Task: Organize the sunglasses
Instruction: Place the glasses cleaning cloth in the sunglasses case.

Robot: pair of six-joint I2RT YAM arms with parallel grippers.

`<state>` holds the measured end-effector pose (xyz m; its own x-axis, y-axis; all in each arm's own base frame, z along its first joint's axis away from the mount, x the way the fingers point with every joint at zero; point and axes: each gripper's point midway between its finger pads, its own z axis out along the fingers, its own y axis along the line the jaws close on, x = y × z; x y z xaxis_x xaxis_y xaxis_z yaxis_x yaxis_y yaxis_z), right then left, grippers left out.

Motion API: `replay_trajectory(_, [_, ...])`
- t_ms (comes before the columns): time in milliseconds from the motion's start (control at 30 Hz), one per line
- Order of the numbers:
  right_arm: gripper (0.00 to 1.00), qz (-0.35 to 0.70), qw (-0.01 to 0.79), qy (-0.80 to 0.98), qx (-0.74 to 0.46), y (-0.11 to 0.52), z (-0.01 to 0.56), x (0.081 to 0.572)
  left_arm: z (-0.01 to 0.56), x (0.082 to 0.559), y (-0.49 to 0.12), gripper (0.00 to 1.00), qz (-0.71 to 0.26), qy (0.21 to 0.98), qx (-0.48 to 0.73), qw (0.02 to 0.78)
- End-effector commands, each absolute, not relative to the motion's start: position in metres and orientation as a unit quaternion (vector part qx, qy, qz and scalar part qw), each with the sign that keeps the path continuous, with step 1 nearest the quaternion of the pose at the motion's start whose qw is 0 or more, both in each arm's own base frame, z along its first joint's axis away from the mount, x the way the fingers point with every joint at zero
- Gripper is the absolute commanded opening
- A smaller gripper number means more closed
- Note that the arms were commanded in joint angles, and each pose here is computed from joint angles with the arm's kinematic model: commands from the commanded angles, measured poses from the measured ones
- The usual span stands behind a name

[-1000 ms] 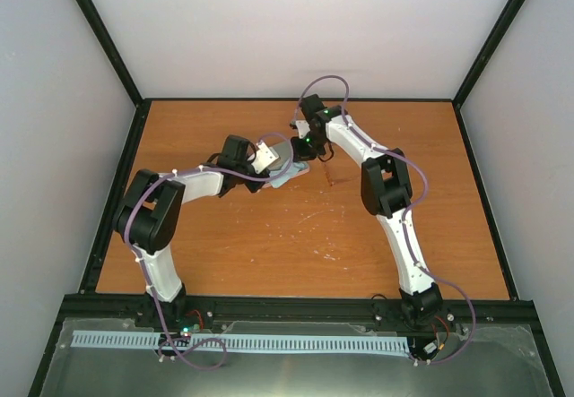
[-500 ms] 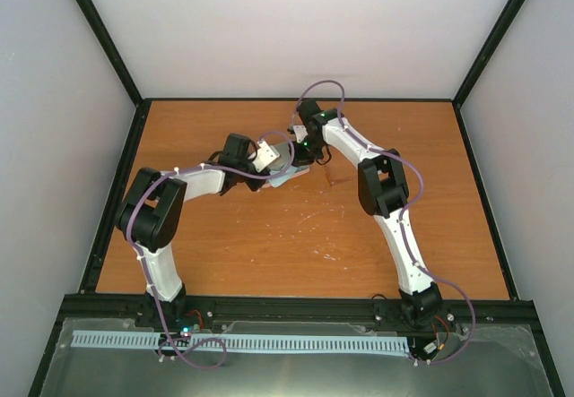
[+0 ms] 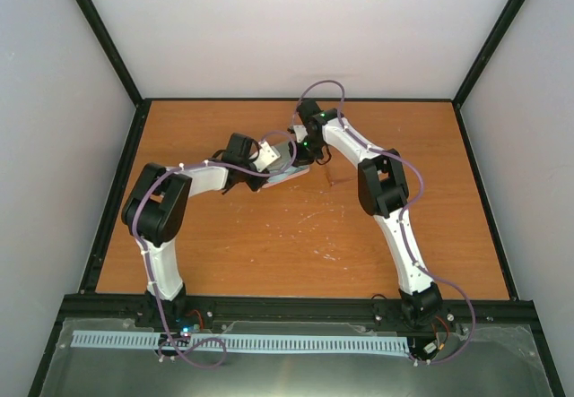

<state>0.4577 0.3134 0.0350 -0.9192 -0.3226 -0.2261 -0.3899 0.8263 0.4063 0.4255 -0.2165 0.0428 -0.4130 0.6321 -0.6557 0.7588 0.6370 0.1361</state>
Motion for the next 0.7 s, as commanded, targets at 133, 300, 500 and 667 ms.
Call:
replay_trajectory(133, [0.03, 0.222, 0.083, 0.955, -0.180, 0.318, 0.029, 0.464, 0.045, 0.437, -0.209, 0.01, -0.069, 0.841, 0.409, 0.349])
replay_trajectory(300, [0.03, 0.217, 0.079, 0.956, -0.181, 0.317, 0.025, 0.463, 0.045, 0.438, -0.206, 0.00, -0.061, 0.842, 0.406, 0.350])
replay_trajectory(500, [0.03, 0.213, 0.076, 0.956, -0.184, 0.318, 0.020, 0.461, 0.043, 0.439, -0.205, 0.00, -0.056, 0.842, 0.408, 0.349])
replay_trajectory(667, [0.05, 0.212, 0.075, 0.957, -0.183, 0.318, 0.017, 0.461, 0.040, 0.439, -0.204, 0.01, -0.054, 0.845, 0.405, 0.345])
